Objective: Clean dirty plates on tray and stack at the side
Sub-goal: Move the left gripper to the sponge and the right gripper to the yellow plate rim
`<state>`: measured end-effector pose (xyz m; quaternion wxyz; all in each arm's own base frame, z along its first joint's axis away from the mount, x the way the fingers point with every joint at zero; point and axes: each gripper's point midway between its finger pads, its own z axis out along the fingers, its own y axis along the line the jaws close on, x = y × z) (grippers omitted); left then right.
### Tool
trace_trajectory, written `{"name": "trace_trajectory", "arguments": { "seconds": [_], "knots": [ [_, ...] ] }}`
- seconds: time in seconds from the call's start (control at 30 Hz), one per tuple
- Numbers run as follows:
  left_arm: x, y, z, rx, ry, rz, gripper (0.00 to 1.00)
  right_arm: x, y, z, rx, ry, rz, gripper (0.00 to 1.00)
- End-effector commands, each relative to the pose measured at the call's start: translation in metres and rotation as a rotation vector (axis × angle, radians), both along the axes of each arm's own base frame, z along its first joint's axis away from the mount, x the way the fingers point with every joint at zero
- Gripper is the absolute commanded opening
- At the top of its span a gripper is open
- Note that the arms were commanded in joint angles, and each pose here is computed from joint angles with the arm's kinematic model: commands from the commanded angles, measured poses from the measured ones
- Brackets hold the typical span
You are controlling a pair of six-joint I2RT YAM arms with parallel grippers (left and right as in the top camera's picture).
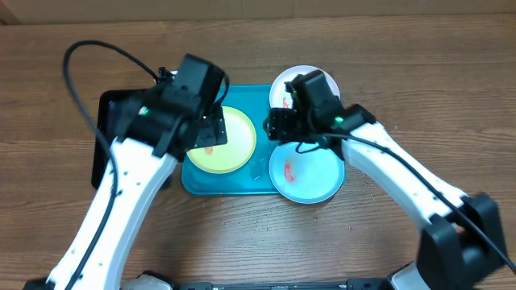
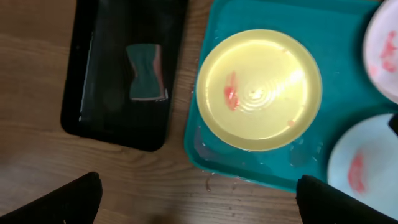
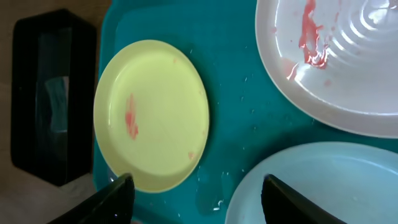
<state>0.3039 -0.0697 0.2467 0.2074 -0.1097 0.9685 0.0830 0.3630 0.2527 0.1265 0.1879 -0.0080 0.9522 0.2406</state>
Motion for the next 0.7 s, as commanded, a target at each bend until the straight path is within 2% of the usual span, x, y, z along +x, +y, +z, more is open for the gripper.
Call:
{"name": "trace_trajectory", "arguments": {
  "seconds": [0.0,0.17,0.33,0.53,0.67],
  "knots": [
    [0.007,0.017,0.001,0.033,-0.028,0.135,0.99,0.016,0.004,0.005,0.004,-0.030,-0.034,0.67],
    [0.013,0.025,-0.019,0.076,0.039,0.164,0.96,0.022,0.009,-0.010,-0.002,-0.021,-0.032,0.66],
    [0.023,0.038,-0.030,0.176,0.063,0.177,0.93,0.029,0.022,-0.020,0.009,-0.042,-0.014,0.62],
    [0.030,0.046,-0.032,0.181,0.070,0.161,0.85,0.030,0.039,-0.034,-0.017,-0.072,0.003,0.61],
    [0.033,0.062,-0.036,0.193,0.096,0.166,0.85,0.027,0.044,-0.047,-0.034,-0.056,0.014,0.61]
  ]
}}
